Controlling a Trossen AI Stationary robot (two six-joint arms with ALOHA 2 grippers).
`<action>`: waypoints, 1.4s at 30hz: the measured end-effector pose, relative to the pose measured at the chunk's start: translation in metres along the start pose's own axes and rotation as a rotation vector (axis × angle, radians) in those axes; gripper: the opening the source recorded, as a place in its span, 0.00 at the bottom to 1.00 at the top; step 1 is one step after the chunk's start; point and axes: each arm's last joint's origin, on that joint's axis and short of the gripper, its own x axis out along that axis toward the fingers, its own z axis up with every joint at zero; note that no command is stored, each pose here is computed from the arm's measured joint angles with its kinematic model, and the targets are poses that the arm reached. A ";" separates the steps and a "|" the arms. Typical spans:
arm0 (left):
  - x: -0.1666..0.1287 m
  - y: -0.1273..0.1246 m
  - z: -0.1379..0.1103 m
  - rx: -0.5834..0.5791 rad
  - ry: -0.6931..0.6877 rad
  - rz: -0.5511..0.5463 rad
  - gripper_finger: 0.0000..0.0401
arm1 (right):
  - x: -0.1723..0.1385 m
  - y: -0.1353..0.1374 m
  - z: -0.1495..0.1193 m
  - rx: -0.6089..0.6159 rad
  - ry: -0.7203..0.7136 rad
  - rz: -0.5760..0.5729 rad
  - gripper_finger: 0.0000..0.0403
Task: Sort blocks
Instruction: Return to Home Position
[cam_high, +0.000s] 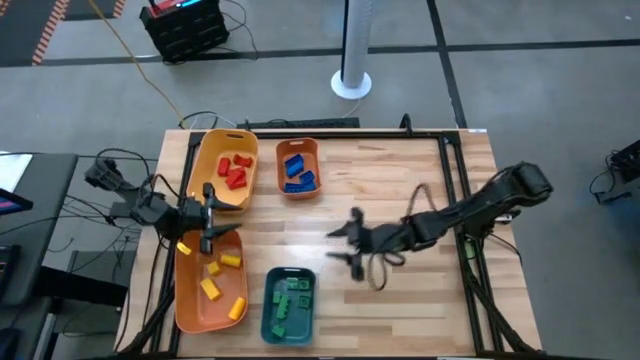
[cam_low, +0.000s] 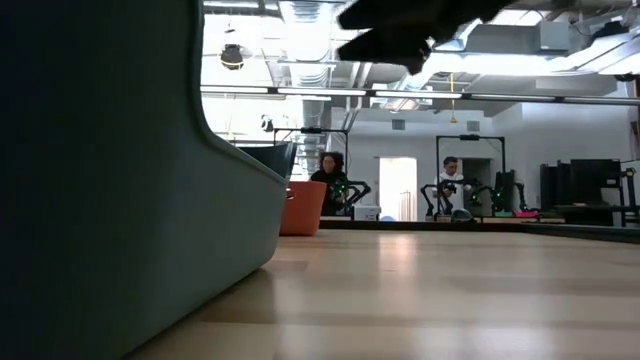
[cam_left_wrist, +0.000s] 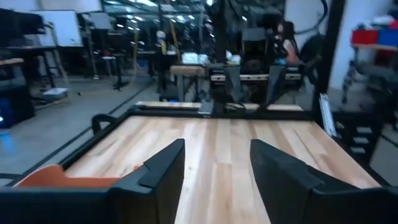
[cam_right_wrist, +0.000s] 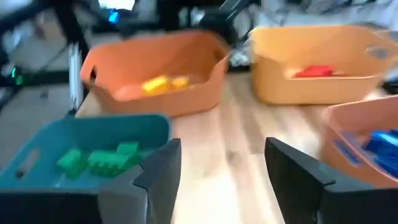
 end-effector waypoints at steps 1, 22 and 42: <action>-0.001 0.002 -0.002 -0.007 -0.009 0.015 0.43 | -0.007 -0.005 -0.003 0.009 -0.014 -0.009 0.58; -0.003 0.012 -0.043 0.014 -0.054 -0.027 0.28 | -0.094 -0.070 -0.074 0.057 -0.244 -0.082 0.33; -0.002 0.002 -0.059 0.065 -0.006 -0.335 0.20 | -0.124 -0.080 -0.100 -0.004 -0.398 -0.058 0.15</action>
